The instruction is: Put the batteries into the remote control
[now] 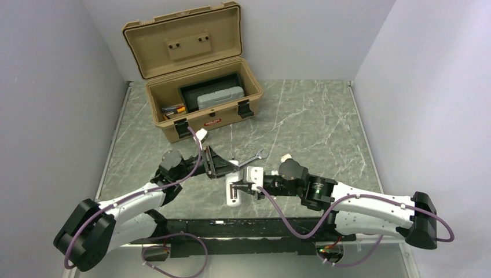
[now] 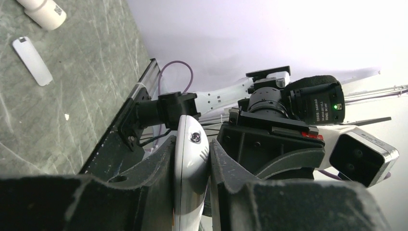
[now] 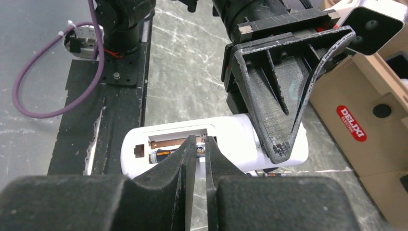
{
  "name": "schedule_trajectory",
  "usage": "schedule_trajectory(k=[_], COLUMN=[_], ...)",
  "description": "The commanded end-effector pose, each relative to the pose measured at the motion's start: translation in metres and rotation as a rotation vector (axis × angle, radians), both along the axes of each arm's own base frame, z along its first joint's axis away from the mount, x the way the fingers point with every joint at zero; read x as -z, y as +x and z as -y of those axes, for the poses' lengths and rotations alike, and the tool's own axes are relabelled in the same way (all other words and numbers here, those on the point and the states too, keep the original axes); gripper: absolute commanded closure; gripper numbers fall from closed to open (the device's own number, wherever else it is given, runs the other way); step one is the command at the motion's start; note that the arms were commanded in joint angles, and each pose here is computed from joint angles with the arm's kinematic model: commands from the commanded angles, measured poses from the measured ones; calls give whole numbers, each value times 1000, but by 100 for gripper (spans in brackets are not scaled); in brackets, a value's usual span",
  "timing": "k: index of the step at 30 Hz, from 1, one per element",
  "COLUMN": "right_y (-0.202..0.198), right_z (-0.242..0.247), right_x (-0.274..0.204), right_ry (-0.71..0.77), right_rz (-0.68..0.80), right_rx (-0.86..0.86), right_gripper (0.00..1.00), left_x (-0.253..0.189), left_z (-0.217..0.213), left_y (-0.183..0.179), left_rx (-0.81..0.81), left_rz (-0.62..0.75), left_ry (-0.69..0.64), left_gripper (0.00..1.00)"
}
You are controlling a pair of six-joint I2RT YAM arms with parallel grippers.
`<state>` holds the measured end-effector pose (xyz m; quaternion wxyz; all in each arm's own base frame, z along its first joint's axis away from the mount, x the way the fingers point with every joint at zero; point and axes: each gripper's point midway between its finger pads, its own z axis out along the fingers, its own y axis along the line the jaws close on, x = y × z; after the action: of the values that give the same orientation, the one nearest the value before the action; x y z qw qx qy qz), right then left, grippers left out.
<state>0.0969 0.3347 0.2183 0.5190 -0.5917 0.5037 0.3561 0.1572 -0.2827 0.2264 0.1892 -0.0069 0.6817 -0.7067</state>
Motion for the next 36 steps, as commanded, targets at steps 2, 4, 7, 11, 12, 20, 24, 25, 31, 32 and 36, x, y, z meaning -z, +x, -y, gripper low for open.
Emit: schedule_trajectory(k=[2,4,7,11,12,20,24,25,31,32,36], right_y=[-14,-18,-24,-29,-31,-38,-32,-30,-15,-15,-12], right_z=[24,24,23,21,20,21,23,23,27,27,30], right_x=[60,59,60,63,64,69,69,69,67,68,70], right_ry=[-205,-202,-205,-214,-217,-234,-235,-236,-252,-257,-278], right_rz=[-74,-82,-95,-105,-107,-118,-106,-99,-53,-47,-30], right_rx=[-2,-16,-39,-58,-61,-69,-31,-19,46,49,66], right_gripper=[89,90,92,92,92,93,91,90,84,83,81], left_x=[-91,-91,-90,-93,-93,-95,-95,-95,-93,-93,-95], left_z=[-7,-8,-8,-8,-8,-9,-9,-8,-9,-9,-9], left_y=[-7,-6,-5,-4,-5,-3,-4,-4,-5,-5,-6], left_rx=[14,2,-6,-3,1,0,5,11,10,8,10], left_rz=[174,179,182,179,177,178,180,180,177,177,180], left_ry=[-194,-178,-163,-176,-178,-184,-181,-180,-179,-179,-183], left_gripper=[100,100,100,100,100,100,100,100,100,100,100])
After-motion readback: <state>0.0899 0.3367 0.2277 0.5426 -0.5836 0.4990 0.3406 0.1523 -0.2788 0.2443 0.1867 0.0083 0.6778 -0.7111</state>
